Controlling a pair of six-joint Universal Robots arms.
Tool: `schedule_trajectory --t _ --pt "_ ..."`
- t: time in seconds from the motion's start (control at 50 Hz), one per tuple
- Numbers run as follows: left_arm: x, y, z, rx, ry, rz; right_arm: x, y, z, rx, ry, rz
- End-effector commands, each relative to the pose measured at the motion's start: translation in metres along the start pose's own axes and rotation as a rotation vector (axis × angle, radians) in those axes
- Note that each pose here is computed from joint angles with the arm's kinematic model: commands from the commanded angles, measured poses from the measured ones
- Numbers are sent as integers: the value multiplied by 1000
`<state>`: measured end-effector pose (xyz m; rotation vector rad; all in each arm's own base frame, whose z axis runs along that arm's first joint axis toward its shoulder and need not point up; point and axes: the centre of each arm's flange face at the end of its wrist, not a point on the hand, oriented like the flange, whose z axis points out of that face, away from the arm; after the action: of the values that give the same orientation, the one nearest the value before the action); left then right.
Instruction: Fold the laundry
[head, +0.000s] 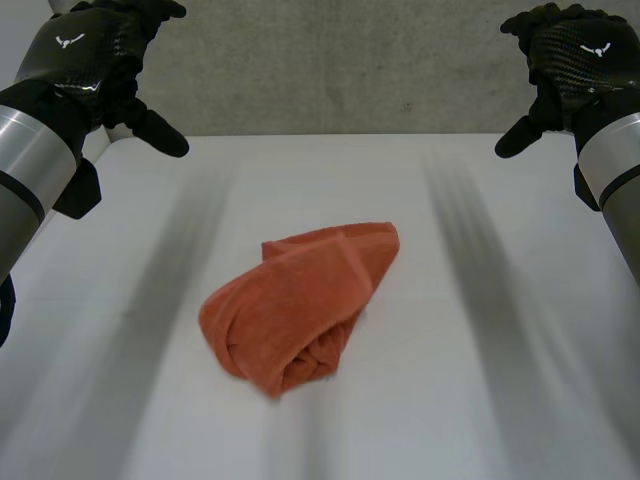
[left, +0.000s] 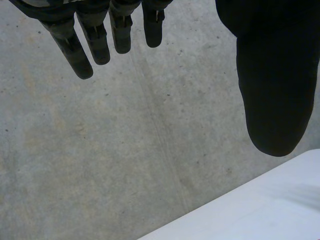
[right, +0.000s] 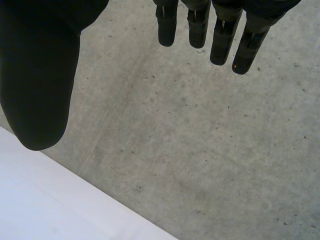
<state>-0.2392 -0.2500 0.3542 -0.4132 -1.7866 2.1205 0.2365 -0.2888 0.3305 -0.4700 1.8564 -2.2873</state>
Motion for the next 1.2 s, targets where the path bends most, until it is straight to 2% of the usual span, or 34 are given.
schedule_trajectory --t 0.02,0.12,0.22,0.3,0.38,0.48,0.54,0.58,0.62,0.72,0.82,0.92,1.02,1.14,1.2 --pt "0 0 0 0 -1 2 -1 0 1 2 -10 1" --pt "0 1 1 -6 0 2 -3 -1 1 -1 -35 -3" --pt "0 3 1 -23 -3 2 -13 5 -1 -22 -144 -91" --pt "4 12 -3 -84 7 -4 -22 25 -3 -124 -230 -129" --pt "22 36 -4 -169 63 -17 -28 45 -2 -240 -275 -110" --pt "65 75 -4 -277 190 -3 -35 72 -3 -390 -314 -89" --pt "95 108 -2 -340 289 81 -38 90 -6 -466 -333 -87" --pt "101 115 -3 -350 308 104 -37 93 -6 -478 -331 -86" --pt "120 145 -5 -394 373 202 -36 104 -9 -514 -330 -80" --pt "135 185 -4 -431 435 340 -37 116 -16 -555 -339 -74" --pt "134 204 4 -418 410 433 -39 125 -19 -580 -346 -71" --pt "130 201 12 -355 340 456 -40 135 -15 -591 -346 -73" --pt "120 159 10 -236 252 446 -43 140 0 -554 -344 -77" --pt "112 118 -7 -159 223 437 -48 149 22 -526 -346 -46" --pt "107 99 -21 -127 216 435 -62 154 32 -512 -375 16"
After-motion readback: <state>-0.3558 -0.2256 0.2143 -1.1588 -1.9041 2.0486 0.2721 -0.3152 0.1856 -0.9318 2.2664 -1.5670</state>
